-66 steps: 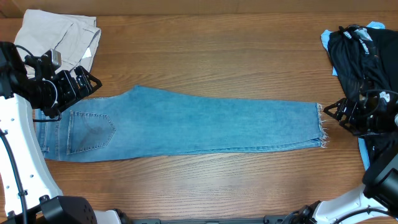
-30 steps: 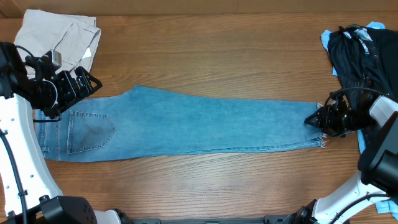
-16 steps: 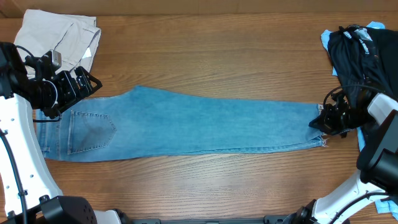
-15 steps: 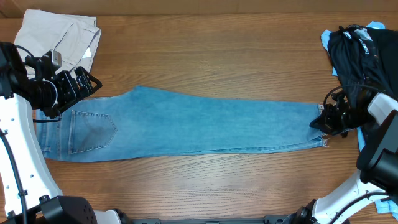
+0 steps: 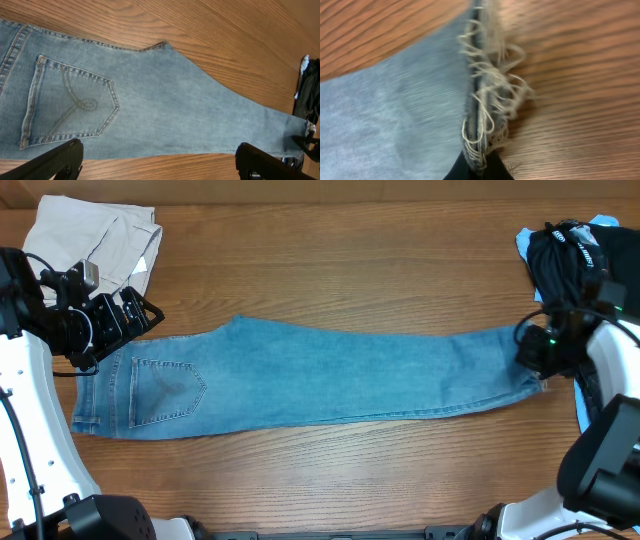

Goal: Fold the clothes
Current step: 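Fold the leg hem leftward toward the waist with the right gripper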

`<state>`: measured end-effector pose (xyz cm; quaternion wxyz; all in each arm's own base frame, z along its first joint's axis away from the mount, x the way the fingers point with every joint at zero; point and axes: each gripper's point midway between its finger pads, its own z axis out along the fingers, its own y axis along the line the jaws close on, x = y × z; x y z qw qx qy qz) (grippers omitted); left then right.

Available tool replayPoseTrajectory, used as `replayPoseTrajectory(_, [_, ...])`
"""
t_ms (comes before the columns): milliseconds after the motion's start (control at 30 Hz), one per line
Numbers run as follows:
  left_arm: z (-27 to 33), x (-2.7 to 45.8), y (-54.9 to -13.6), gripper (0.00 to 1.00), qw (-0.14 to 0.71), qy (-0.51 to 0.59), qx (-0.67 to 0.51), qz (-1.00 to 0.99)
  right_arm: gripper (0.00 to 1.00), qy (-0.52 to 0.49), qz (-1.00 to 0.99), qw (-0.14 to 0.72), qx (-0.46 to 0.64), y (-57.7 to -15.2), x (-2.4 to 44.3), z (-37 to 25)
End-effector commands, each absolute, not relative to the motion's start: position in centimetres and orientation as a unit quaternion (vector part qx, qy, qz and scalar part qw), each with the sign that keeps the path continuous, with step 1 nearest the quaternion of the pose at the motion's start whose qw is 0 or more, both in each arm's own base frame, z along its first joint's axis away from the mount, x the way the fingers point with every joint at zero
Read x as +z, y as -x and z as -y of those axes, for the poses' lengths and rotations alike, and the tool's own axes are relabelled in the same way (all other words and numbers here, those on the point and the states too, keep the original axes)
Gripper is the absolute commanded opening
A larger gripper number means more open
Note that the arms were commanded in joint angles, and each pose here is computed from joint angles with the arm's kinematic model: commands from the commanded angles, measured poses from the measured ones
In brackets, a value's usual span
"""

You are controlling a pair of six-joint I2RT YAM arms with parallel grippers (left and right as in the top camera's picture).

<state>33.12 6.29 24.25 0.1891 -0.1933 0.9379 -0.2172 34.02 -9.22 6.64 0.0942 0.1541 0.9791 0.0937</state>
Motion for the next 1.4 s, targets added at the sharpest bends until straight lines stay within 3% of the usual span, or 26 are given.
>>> replayPoseTrajectory(0, [-6.2,24.1,-33.3,1.0,0.189,0.181,-0.217,-0.94,0.04,-0.133,-0.984,0.099,0.062,-34.9,7.6,7.5])
replayPoseTrajectory(367, [-6.2,24.0,-33.2,1.0,0.188,0.182,-0.217,-0.94,0.04,-0.11,-0.99,0.069,0.055,-34.8,7.3,0.8])
replayPoseTrajectory(767, [-6.2,24.0,-33.2,1.0,0.188,0.182,-0.217,-0.94,0.04,-0.067,-0.988,0.011,0.139,-32.3,7.7,-7.2])
replayPoseTrajectory(1367, [-6.2,24.0,-33.2,1.0,0.187,0.182,-0.217,-0.94,0.04,-0.058,-0.981,0.032,0.18,-32.9,8.0,-14.2])
